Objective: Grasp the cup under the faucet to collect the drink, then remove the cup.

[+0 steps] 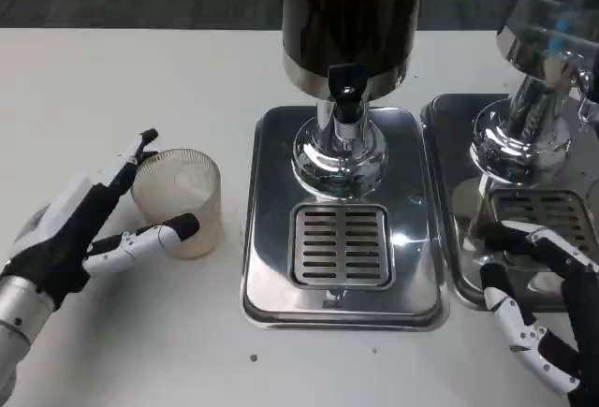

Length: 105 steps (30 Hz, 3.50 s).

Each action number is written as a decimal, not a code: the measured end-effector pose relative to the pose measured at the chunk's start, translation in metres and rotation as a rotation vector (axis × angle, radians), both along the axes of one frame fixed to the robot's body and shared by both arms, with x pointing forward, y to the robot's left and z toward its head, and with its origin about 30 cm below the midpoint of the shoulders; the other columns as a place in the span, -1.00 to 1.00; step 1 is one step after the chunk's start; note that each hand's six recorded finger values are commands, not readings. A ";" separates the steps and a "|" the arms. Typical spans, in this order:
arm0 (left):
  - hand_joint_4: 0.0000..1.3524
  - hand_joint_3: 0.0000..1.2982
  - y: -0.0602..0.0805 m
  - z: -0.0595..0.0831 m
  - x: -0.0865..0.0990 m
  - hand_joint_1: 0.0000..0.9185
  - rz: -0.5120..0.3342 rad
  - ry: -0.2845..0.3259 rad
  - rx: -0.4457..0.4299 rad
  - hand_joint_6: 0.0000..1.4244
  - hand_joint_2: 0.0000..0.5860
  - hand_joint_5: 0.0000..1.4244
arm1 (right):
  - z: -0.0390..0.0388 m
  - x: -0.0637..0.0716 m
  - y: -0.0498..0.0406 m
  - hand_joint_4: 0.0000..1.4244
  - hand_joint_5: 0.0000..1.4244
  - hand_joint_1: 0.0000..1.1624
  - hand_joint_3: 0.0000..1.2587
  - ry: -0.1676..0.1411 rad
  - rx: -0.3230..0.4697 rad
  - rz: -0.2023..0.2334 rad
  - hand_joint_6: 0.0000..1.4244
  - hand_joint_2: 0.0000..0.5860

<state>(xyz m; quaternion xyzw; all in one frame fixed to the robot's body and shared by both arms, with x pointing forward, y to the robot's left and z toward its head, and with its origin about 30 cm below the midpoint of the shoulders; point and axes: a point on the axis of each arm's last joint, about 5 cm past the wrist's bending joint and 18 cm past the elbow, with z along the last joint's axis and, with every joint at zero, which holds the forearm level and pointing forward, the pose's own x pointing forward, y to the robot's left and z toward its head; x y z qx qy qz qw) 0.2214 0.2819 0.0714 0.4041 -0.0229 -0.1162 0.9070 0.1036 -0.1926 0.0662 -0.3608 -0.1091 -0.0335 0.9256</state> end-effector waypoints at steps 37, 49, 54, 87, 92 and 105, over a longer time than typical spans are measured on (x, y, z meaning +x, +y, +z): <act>-1.00 -1.00 -0.006 -0.009 -0.001 -0.70 0.046 0.033 0.070 -0.97 -1.00 -0.99 | 0.0016 -0.005 0.0005 -0.41 -0.44 -0.37 -0.31 0.007 0.006 0.003 -0.49 0.42; -1.00 -1.00 -0.015 -0.014 0.001 -0.72 0.051 0.038 0.054 -0.89 -0.99 -0.88 | 0.0011 -0.006 0.0012 -0.41 -0.44 -0.37 -0.29 0.011 0.017 -0.001 -0.49 0.47; -0.96 -1.00 -0.024 -0.018 0.001 -0.69 0.053 0.031 0.029 -0.76 -0.97 -0.73 | 0.0010 -0.006 0.0014 -0.40 -0.44 -0.36 -0.25 0.018 0.020 0.003 -0.49 0.46; -0.54 -0.67 -0.053 -0.028 0.008 -0.47 0.157 -0.079 0.001 0.23 -0.89 -0.13 | 0.0048 -0.008 -0.0005 -0.37 -0.42 -0.31 -0.07 0.018 0.018 -0.006 -0.49 0.63; -0.54 -0.66 -0.054 -0.029 0.008 -0.44 0.165 -0.085 0.008 0.23 -0.90 -0.12 | 0.0049 -0.008 -0.0007 -0.37 -0.42 -0.30 -0.06 0.016 0.019 -0.011 -0.49 0.65; -0.34 -0.49 -0.060 -0.034 0.007 -0.20 0.184 -0.102 0.037 0.49 -0.82 0.08 | 0.0051 -0.009 -0.0014 -0.37 -0.42 -0.30 -0.05 0.023 0.022 -0.014 -0.49 0.67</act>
